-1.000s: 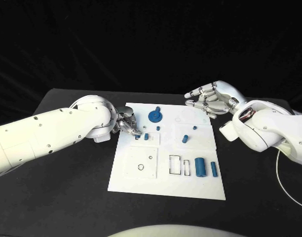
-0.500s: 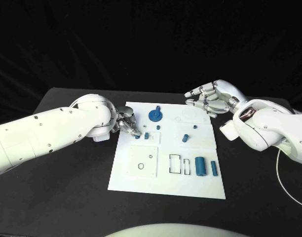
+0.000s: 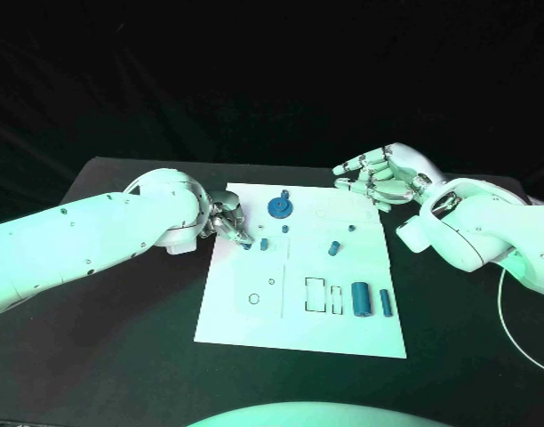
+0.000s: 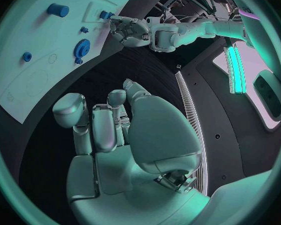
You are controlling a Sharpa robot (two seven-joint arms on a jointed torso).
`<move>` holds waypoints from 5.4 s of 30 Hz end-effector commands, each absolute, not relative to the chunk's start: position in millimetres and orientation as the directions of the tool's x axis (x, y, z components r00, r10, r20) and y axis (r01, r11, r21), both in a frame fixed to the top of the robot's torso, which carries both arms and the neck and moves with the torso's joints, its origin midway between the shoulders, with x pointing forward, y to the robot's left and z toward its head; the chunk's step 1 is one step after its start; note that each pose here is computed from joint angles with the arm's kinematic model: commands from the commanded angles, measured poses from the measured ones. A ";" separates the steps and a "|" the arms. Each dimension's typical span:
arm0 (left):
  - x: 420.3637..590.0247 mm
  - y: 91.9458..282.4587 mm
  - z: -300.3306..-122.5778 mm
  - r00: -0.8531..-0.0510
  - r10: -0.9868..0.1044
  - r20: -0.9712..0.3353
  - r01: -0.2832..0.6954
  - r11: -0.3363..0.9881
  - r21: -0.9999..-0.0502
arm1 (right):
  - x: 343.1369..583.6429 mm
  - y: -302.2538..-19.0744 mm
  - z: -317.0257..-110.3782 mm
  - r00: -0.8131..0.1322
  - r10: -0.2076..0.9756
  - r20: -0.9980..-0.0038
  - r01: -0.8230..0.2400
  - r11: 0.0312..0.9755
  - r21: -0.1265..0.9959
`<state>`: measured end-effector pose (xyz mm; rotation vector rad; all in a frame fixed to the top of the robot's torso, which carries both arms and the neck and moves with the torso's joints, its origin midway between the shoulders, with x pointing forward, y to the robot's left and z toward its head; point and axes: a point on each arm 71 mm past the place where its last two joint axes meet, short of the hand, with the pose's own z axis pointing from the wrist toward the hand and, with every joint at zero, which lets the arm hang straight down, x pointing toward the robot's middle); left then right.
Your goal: Assemble the parts on the task board
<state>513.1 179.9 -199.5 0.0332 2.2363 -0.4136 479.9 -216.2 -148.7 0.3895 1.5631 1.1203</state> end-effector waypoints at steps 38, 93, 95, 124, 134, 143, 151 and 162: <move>506.3 177.8 -205.4 -0.690 -0.095 -0.718 0.152 0.950 -0.272 | 478.7 -215.5 -149.7 -0.344 0.737 -0.582 -0.315 0.493 0.811; 518.9 188.7 -193.9 -0.565 -0.342 -0.751 -0.006 0.912 -0.411 | 478.8 -216.2 -151.3 -0.348 0.736 -0.581 -0.311 0.494 0.812; 519.4 189.9 -189.9 -0.548 -0.388 -0.741 -0.012 0.890 -0.457 | 478.8 -216.3 -151.4 -0.348 0.736 -0.581 -0.311 0.494 0.812; 526.4 125.0 -192.5 -0.317 -0.137 -0.938 0.520 0.802 -0.293 | 479.0 -214.6 -151.9 -0.350 0.735 -0.580 -0.312 0.493 0.812; 529.3 111.5 -203.4 -0.322 -0.052 -0.945 0.518 0.826 -0.222 | 478.9 -213.2 -152.0 -0.352 0.735 -0.580 -0.314 0.491 0.813; 529.6 103.6 -207.0 -0.333 -0.032 -0.942 0.527 0.822 -0.214 | 478.6 -212.5 -151.9 -0.354 0.734 -0.579 -0.315 0.490 0.813; 529.1 97.9 -208.7 -0.345 -0.020 -0.938 0.533 0.819 -0.214 | 478.6 -211.8 -152.0 -0.356 0.734 -0.579 -0.315 0.489 0.814; 526.9 93.3 -209.9 -0.355 -0.011 -0.935 0.542 0.812 -0.215 | 479.0 -211.2 -152.3 -0.358 0.733 -0.579 -0.315 0.488 0.814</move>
